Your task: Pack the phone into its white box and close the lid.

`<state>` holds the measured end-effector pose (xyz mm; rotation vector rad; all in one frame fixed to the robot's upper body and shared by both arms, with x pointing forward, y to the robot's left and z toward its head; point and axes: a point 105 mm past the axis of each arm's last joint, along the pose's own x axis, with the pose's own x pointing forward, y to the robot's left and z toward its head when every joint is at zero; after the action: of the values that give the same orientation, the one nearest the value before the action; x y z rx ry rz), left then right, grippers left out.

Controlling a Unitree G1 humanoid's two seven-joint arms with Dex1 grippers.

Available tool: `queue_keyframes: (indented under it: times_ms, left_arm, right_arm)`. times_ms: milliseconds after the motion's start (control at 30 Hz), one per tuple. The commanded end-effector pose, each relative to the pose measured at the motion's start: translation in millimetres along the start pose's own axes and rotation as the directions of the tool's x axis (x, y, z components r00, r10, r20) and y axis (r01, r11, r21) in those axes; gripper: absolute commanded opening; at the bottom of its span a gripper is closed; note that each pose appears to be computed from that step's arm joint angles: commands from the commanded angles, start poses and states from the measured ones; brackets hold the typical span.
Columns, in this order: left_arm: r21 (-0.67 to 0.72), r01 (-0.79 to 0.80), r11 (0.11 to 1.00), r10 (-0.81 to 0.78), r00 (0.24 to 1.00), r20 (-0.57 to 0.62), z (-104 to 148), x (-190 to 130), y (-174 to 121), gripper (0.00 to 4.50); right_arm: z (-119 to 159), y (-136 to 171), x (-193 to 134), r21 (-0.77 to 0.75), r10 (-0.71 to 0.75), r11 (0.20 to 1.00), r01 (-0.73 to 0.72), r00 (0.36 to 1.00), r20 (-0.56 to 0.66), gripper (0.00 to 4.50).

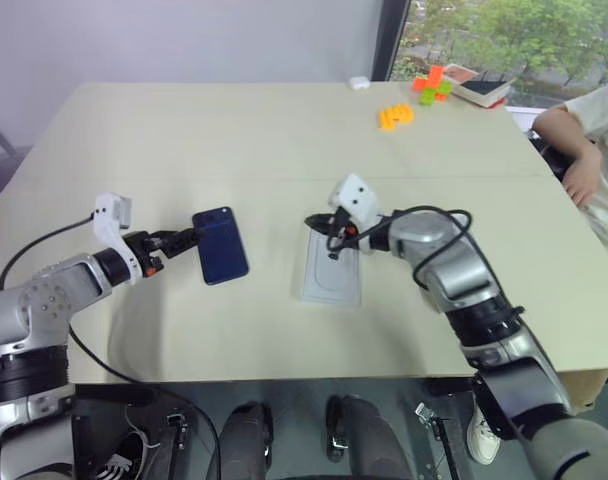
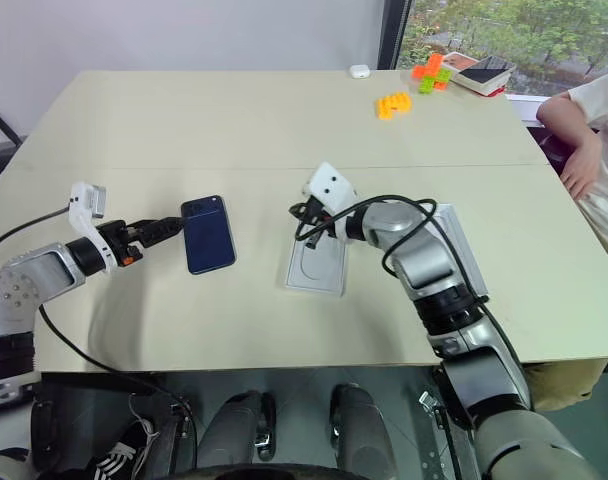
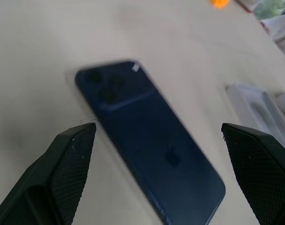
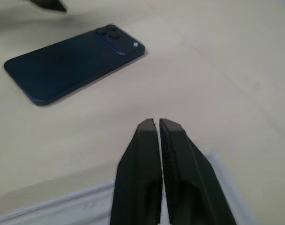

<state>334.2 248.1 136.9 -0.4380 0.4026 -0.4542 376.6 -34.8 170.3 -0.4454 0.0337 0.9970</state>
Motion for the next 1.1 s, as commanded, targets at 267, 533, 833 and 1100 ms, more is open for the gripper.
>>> queue_keyframes:
  times_ms: [267, 533, 833, 1100]
  left_arm:
    - [-0.187, -0.053, 0.981, 0.052, 0.999, -0.014, 3, 15, 3, 4.50]
    - [-0.286, -0.085, 0.954, 0.038, 0.986, -0.164, -16, 36, -5, 4.50]
    - [-0.373, -0.055, 0.926, -0.046, 0.965, -0.258, -31, 49, -22, 4.50]
    - [-0.503, -0.023, 0.864, -0.152, 0.941, -0.303, -42, 51, -31, 4.50]
  right_arm:
    - [1, 23, 63, -0.117, 0.010, 0.993, -0.013, 1.000, -0.026, 0.05]
    - [-5, 36, 85, -0.158, 0.045, 0.986, -0.055, 0.997, -0.062, 0.05]
    - [-17, 64, 91, -0.174, 0.159, 0.969, -0.176, 0.981, -0.107, 0.05]
    - [-14, 77, 90, -0.175, 0.193, 0.963, -0.206, 0.977, -0.091, 0.05]
